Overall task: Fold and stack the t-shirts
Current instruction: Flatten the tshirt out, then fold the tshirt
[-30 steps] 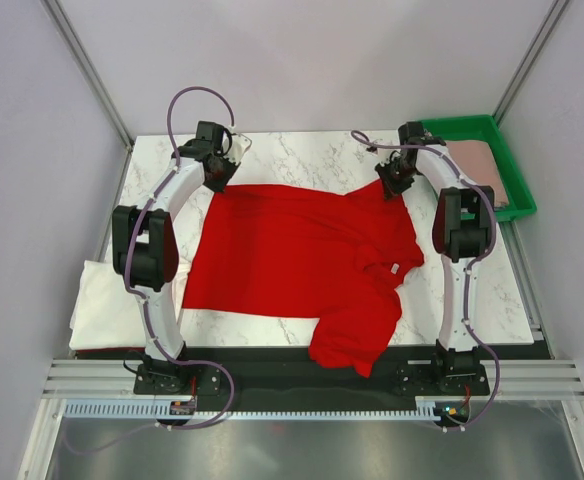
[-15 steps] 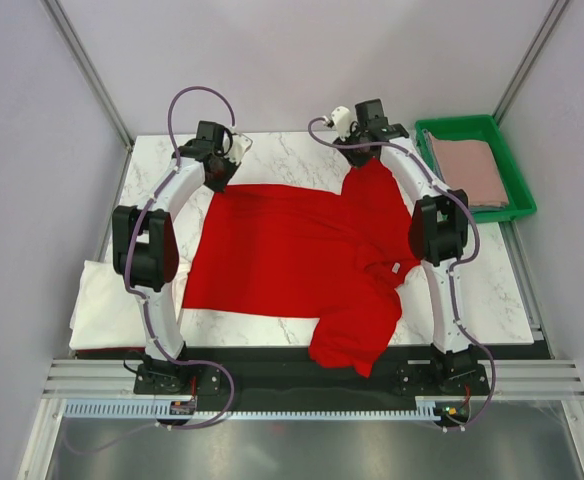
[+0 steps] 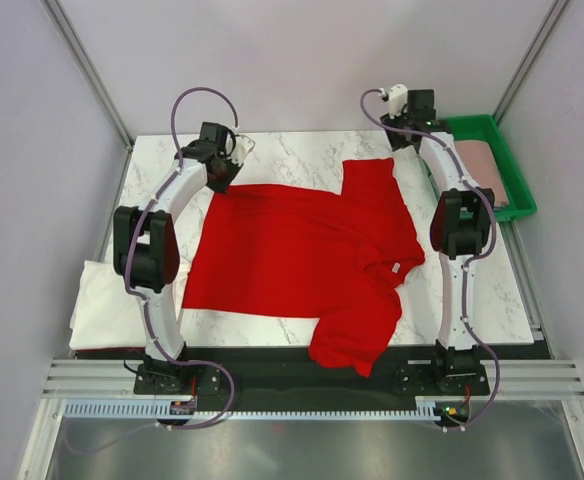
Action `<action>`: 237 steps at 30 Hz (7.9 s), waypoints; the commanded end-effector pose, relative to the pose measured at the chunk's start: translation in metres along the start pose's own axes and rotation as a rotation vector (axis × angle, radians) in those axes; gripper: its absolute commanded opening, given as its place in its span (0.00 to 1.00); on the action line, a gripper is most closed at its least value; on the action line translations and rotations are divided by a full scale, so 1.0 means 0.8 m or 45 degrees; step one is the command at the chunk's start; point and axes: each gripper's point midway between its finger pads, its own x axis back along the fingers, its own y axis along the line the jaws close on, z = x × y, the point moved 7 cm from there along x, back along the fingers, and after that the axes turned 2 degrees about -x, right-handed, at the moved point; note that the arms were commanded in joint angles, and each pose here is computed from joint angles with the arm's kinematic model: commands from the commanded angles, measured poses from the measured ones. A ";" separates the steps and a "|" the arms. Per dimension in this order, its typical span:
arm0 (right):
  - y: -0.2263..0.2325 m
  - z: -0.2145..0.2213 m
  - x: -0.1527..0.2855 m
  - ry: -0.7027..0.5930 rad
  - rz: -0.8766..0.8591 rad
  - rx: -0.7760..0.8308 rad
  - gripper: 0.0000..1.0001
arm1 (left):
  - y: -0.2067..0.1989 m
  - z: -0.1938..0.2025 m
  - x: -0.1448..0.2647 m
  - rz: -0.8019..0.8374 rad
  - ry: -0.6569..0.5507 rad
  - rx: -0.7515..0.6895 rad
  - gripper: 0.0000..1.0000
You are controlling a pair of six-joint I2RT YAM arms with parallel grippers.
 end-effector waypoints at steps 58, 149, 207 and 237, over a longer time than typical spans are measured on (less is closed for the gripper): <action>-0.096 -0.100 0.167 -0.386 0.183 0.056 0.00 | 0.080 -0.085 0.118 -0.256 -0.322 -0.031 0.02; -0.049 -0.096 0.859 -1.212 1.125 0.256 0.00 | 0.031 0.057 0.639 -0.998 -1.331 -0.085 0.02; -0.084 -0.016 -0.048 0.034 0.771 0.675 0.00 | 0.130 -0.119 -0.088 -0.619 -0.355 -0.264 0.02; -0.064 -0.013 -0.006 0.021 0.613 0.550 0.00 | 0.121 -0.147 -0.078 -0.586 -0.591 -0.422 0.02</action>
